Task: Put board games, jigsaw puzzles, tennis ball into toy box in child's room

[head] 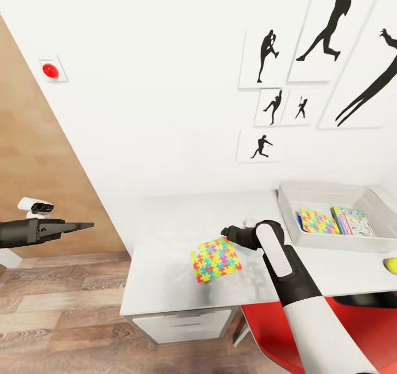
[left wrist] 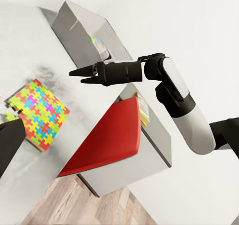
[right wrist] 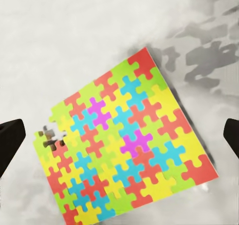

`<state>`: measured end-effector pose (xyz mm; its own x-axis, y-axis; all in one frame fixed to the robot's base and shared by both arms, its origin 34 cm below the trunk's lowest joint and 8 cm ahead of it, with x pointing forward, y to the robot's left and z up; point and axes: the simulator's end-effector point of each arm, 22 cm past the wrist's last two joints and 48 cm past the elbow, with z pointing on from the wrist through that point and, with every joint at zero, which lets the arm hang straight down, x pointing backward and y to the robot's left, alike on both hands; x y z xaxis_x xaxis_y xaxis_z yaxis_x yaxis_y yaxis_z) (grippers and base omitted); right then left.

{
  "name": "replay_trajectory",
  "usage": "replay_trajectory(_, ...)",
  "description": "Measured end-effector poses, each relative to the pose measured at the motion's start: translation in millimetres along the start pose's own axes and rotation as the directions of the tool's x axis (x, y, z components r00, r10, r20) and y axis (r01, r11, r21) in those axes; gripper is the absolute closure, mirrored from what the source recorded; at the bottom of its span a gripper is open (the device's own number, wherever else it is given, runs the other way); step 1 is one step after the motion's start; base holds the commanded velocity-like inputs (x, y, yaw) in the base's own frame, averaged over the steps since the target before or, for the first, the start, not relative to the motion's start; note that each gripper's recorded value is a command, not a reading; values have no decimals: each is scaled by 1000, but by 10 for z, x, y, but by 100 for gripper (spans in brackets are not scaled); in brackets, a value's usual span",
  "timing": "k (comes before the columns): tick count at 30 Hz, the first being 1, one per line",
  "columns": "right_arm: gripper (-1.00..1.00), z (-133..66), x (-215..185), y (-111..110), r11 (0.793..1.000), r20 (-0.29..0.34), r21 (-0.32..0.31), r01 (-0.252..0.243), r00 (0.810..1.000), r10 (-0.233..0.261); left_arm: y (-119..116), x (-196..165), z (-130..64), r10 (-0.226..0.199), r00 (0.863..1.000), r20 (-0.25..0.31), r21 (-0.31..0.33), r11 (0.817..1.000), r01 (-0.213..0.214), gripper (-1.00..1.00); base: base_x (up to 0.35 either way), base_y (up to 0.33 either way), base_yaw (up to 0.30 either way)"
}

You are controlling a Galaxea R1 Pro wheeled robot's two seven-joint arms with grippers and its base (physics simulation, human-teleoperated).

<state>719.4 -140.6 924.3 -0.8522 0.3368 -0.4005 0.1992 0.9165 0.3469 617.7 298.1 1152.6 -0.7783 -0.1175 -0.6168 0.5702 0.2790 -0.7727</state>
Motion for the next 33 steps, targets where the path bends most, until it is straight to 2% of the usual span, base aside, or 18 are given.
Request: replay_trajectory(33, -100, 264, 190, -140, 1000, -53, 21, -12, 998, 13, 259, 114, 63, -52, 999, -15, -6, 999, 52, -100, 11, 6, 0)
